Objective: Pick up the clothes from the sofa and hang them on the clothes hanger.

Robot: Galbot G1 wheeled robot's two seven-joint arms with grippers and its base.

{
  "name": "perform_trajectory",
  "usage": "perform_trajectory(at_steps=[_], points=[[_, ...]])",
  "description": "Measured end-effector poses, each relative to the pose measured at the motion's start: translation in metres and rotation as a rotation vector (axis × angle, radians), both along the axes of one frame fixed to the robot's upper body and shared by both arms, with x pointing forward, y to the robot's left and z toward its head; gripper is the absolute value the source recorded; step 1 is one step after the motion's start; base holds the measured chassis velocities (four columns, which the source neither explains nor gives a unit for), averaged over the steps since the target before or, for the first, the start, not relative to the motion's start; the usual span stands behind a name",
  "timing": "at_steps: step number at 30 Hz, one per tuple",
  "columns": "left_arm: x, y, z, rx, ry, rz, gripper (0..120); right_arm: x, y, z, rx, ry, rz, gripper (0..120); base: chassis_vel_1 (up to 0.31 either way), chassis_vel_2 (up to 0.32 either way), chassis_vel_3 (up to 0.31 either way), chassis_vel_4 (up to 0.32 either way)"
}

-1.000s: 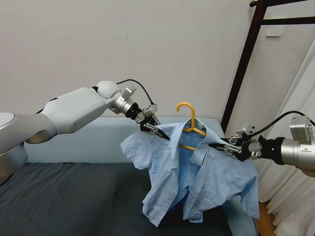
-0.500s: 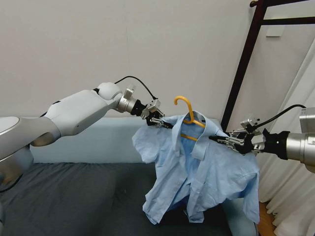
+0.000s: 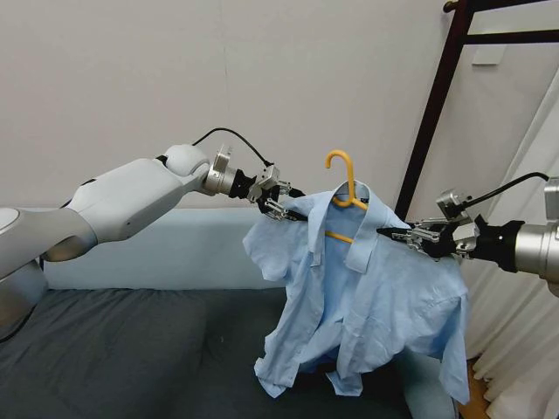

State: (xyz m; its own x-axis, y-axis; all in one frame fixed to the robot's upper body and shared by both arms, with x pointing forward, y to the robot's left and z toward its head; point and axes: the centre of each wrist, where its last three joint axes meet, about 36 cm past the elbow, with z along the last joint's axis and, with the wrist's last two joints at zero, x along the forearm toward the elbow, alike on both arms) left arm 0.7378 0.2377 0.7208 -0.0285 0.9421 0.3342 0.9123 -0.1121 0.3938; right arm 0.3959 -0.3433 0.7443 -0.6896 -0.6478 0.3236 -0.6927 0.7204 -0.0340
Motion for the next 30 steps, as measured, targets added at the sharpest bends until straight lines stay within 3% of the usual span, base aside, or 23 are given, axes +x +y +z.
perform_trajectory(at_steps=[6, 12, 18, 20, 22, 24, 27, 29, 30], points=[[-0.004, 0.008, 0.023, -0.049, -0.042, 0.012, 98, 0.004, 0.002, -0.008, 0.049, -0.010, -0.043, 8, 0.000, 0.000, 0.000, 0.000], [-0.014, 0.022, 0.050, -0.100, -0.107, 0.020, 100, 0.007, 0.006, -0.012, 0.120, -0.028, -0.106, 8, 0.000, 0.000, 0.000, 0.000], [-0.029, 0.033, 0.057, -0.171, -0.172, 0.054, 100, 0.005, 0.008, -0.007, 0.145, -0.024, -0.173, 8, 0.000, 0.000, 0.000, 0.000], [-0.047, 0.038, 0.044, -0.275, -0.194, 0.134, 100, 0.004, 0.009, -0.004, 0.190, -0.052, -0.219, 8, 0.000, 0.000, 0.000, 0.000], [-0.072, 0.028, 0.018, -0.409, -0.200, 0.246, 100, 0.001, 0.012, 0.006, 0.237, -0.060, -0.296, 8, 0.000, 0.000, 0.000, 0.000], [-0.081, 0.025, 0.009, -0.450, -0.192, 0.274, 100, -0.002, 0.013, 0.010, 0.241, -0.058, -0.327, 8, 0.000, 0.000, 0.000, 0.000], [-0.121, 0.018, -0.028, -0.539, -0.152, 0.313, 100, -0.015, 0.024, 0.021, 0.220, -0.043, -0.389, 8, 0.000, 0.000, 0.000, 0.000], [-0.128, 0.019, -0.040, -0.549, -0.141, 0.327, 100, -0.019, 0.026, 0.023, 0.210, -0.040, -0.398, 8, 0.000, 0.000, 0.000, 0.000], [-0.139, 0.019, -0.056, -0.558, -0.125, 0.347, 100, -0.022, 0.028, 0.027, 0.203, -0.035, -0.411, 8, 0.000, 0.000, 0.000, 0.000]])
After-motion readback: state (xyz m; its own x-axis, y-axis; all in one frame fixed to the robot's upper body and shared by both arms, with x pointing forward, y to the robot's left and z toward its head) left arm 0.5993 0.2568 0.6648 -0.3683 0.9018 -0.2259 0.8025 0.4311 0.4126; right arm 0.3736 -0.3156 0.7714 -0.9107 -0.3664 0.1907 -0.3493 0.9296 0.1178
